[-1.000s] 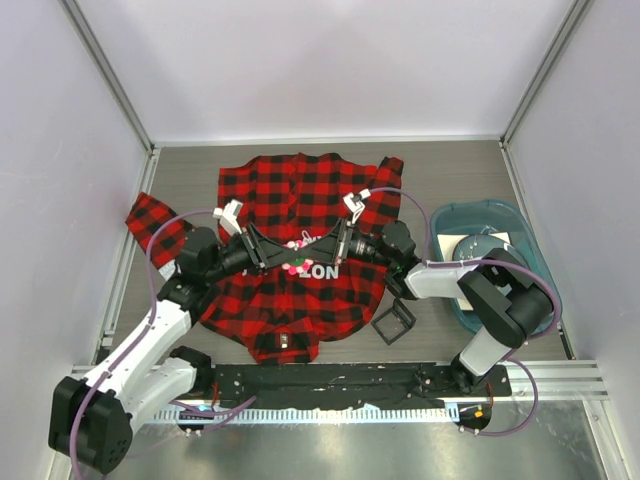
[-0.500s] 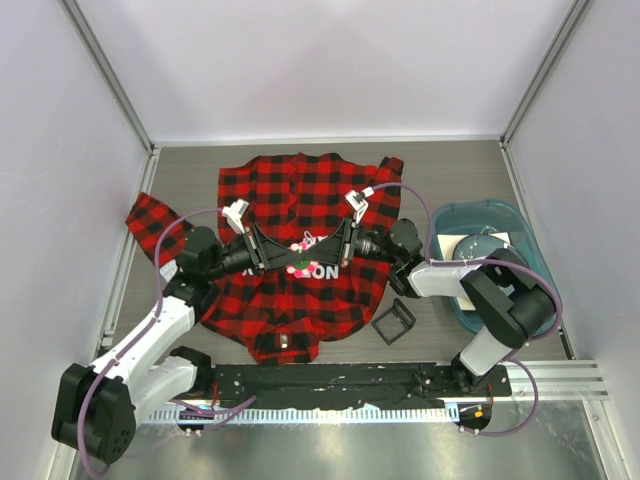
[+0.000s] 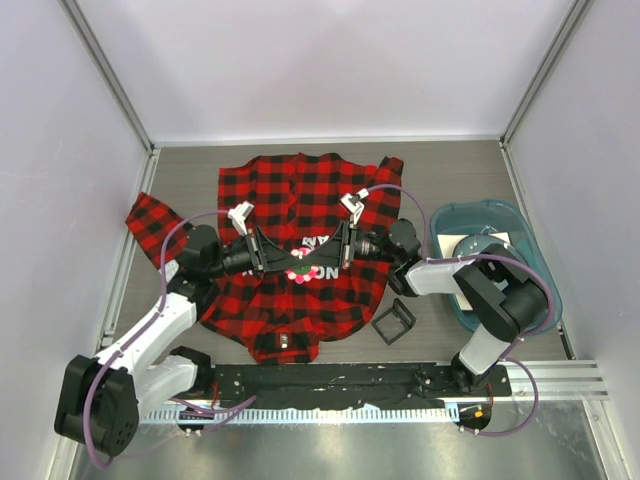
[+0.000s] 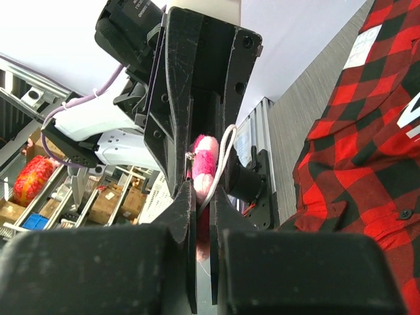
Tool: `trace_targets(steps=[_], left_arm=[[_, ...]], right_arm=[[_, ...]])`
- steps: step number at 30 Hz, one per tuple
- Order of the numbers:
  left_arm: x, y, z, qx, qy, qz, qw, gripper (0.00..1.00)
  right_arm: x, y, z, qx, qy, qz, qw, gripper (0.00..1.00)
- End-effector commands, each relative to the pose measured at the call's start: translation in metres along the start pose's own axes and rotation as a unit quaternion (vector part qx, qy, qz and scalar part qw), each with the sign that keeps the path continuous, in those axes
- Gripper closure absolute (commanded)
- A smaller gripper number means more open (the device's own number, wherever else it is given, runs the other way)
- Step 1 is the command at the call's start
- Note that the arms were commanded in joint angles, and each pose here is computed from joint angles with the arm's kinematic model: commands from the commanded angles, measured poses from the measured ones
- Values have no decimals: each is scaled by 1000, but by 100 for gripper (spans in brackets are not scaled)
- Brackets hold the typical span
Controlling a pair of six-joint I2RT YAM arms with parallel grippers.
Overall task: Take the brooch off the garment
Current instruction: Close the brooch.
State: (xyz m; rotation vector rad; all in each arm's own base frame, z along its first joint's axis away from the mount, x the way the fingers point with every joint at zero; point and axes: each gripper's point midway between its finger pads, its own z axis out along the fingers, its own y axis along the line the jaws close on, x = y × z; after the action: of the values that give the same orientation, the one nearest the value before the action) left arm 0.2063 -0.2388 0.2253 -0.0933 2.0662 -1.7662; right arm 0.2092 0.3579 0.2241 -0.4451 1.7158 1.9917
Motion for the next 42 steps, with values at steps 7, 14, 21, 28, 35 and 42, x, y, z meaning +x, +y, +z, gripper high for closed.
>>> trace_targets(steps=[7,14,21,28,35,42], left_arm=[[-10,6,3,-5,-17,-51,999,100],[-15,6,3,-13,-32,-72,997,100],[-11,4,6,-8,0,-76,997,100],[-8,2,7,-7,24,-80,996,100],[-15,-1,2,-22,-2,-50,999,91],[-17,-4,-1,-13,-17,-52,998,88]], right_arm=[[-1,59,3,-81,9,-196,977,99],[6,56,11,-14,48,-254,966,99],[17,61,15,-23,77,-269,960,99],[19,62,13,-14,90,-287,954,99],[20,59,13,-10,84,-275,958,99],[23,61,13,-24,78,-266,961,99]])
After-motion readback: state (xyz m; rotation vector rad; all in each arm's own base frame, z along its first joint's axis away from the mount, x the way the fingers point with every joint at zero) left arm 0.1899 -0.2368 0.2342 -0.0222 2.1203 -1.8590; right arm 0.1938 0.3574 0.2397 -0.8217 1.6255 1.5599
